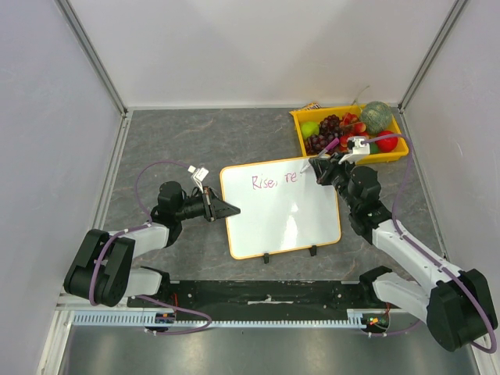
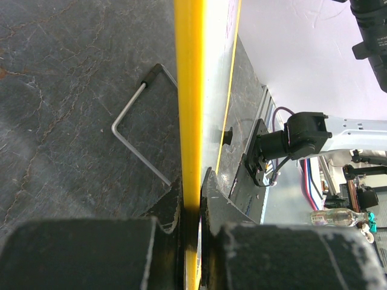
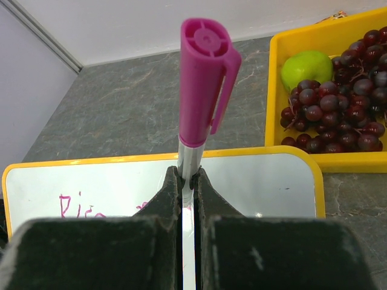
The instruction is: Write a sentence on the whiteboard
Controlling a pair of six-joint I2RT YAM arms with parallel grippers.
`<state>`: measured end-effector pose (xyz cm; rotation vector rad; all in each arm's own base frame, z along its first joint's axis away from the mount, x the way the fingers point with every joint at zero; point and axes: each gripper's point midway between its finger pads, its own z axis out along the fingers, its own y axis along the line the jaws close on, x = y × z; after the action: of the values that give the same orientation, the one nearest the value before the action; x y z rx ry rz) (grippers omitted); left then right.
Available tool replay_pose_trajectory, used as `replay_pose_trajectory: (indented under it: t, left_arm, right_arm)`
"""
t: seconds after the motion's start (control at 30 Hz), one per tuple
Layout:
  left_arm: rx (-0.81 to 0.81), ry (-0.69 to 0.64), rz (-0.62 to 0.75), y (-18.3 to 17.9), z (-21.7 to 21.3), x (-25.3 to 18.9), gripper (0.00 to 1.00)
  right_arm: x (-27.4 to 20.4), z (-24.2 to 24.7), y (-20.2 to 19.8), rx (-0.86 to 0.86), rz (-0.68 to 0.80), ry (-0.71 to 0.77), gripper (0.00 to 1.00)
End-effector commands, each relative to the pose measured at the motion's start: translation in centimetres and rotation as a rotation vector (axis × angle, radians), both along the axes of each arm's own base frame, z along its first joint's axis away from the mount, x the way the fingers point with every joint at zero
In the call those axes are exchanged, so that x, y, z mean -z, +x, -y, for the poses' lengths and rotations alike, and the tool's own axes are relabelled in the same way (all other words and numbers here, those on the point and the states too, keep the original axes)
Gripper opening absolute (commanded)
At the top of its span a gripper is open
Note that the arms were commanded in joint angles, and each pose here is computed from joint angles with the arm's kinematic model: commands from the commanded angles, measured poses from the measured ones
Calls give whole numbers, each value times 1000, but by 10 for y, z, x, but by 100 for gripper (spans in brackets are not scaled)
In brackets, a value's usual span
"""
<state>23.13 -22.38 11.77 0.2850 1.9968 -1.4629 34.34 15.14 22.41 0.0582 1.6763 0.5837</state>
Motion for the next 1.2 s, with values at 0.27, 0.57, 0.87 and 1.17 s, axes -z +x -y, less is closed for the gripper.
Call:
replay_pose_trajectory:
  t: [0.27,0.57,0.87,1.17]
  left_arm:
    - [-124,182,15,18,-19,46,2]
    - [-126,182,12,18,-20,46,2]
    - [-125,182,12,17,-19,46,2]
    - [-126,182,14,18,-20,46,2]
  right_arm:
    - [0,-11,-4,-71,1,-1,0]
    - [16,-4,-13,-61,-32,-24,0]
    - [15,2,-8,-18,-25,-29,0]
    - [-4,7,0,30,22,-3,0]
